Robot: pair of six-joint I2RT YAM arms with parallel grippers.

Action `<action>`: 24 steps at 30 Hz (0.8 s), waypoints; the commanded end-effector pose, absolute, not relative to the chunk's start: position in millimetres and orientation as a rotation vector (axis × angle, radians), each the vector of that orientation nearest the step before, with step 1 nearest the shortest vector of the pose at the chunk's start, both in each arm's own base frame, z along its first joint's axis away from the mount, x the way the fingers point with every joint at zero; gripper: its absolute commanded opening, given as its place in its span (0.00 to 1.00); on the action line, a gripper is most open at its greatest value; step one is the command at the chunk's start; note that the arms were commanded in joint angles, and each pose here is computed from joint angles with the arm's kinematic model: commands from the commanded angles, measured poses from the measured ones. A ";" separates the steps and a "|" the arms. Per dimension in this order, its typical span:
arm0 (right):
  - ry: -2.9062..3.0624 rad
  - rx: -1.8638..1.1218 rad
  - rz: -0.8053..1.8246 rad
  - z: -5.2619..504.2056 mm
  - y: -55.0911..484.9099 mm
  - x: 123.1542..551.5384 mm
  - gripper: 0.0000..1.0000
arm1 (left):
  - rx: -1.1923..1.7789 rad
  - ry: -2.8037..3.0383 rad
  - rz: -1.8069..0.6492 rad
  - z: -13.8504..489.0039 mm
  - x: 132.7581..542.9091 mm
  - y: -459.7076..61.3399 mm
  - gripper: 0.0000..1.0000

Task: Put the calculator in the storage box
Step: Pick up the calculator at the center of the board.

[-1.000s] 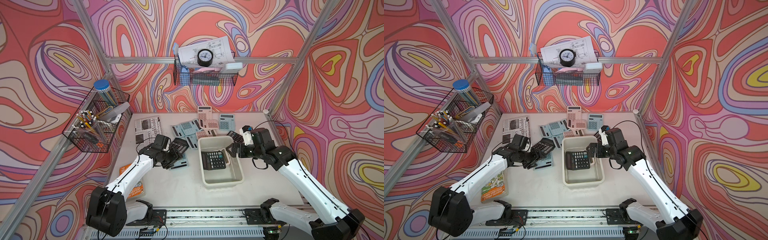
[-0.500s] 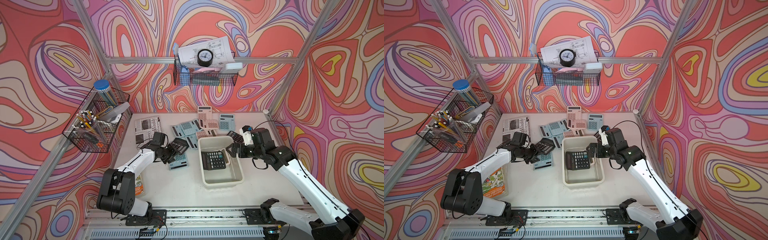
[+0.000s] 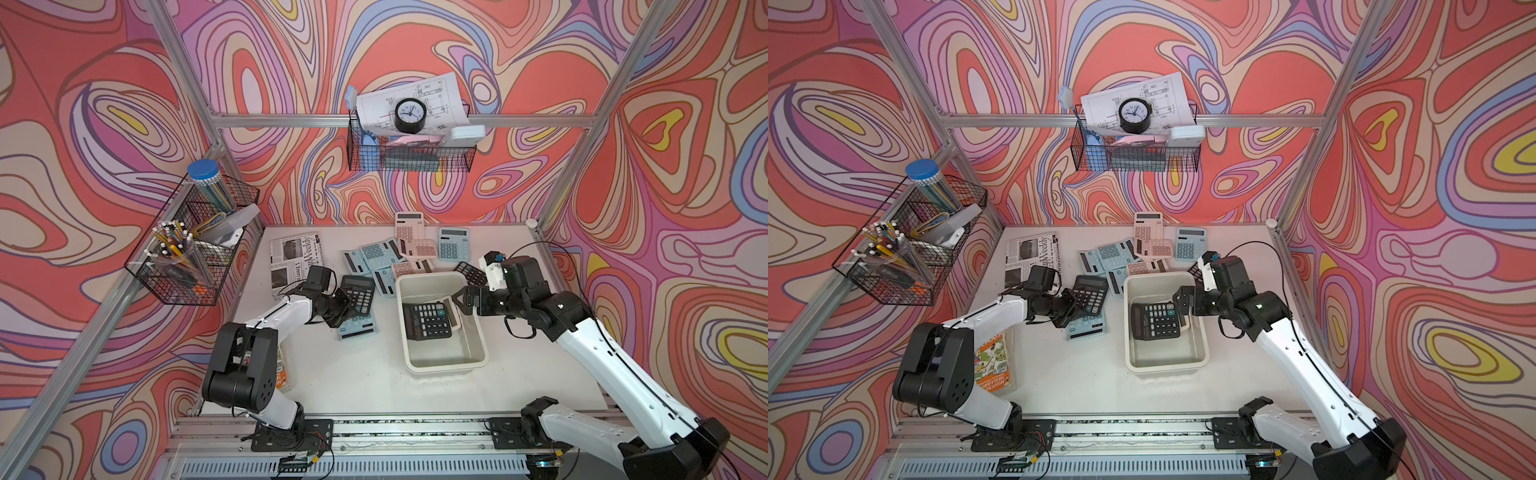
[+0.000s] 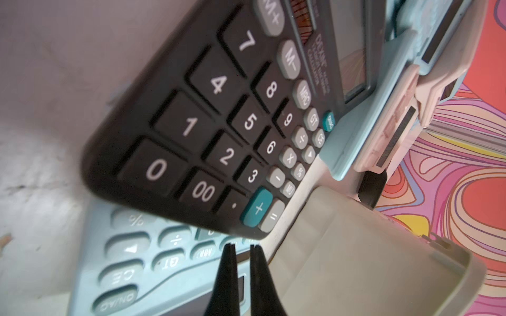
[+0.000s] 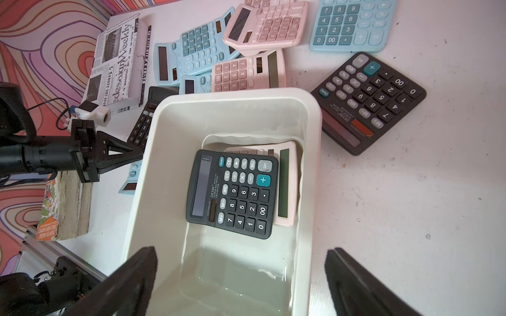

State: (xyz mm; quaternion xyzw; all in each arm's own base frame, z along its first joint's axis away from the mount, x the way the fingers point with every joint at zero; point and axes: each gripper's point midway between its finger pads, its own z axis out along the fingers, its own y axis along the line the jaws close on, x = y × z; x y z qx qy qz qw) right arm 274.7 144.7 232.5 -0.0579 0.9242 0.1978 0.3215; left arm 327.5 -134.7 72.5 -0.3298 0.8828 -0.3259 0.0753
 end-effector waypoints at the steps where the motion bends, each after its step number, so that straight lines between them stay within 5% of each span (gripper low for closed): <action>1: 2.424 -0.152 0.501 231.5 142.0 276.0 0.98 | -0.982 2.601 -0.933 86.9 321.6 -124.4 0.00; 5: 2.422 -0.154 0.510 232.9 143.5 276.8 0.98 | -0.963 2.580 -0.852 101.5 313.0 -112.9 0.00; 15: 2.420 -0.150 0.523 234.6 143.5 273.4 0.98 | -1.025 2.574 -0.846 89.2 304.4 -105.5 0.55; 20: 2.421 -0.152 0.518 234.5 142.2 271.6 0.98 | -1.104 2.547 -0.876 64.8 304.4 -99.0 0.70; 24: 2.420 -0.158 0.517 236.0 142.5 272.0 0.98 | -1.103 2.486 -0.960 58.2 316.5 -100.5 0.72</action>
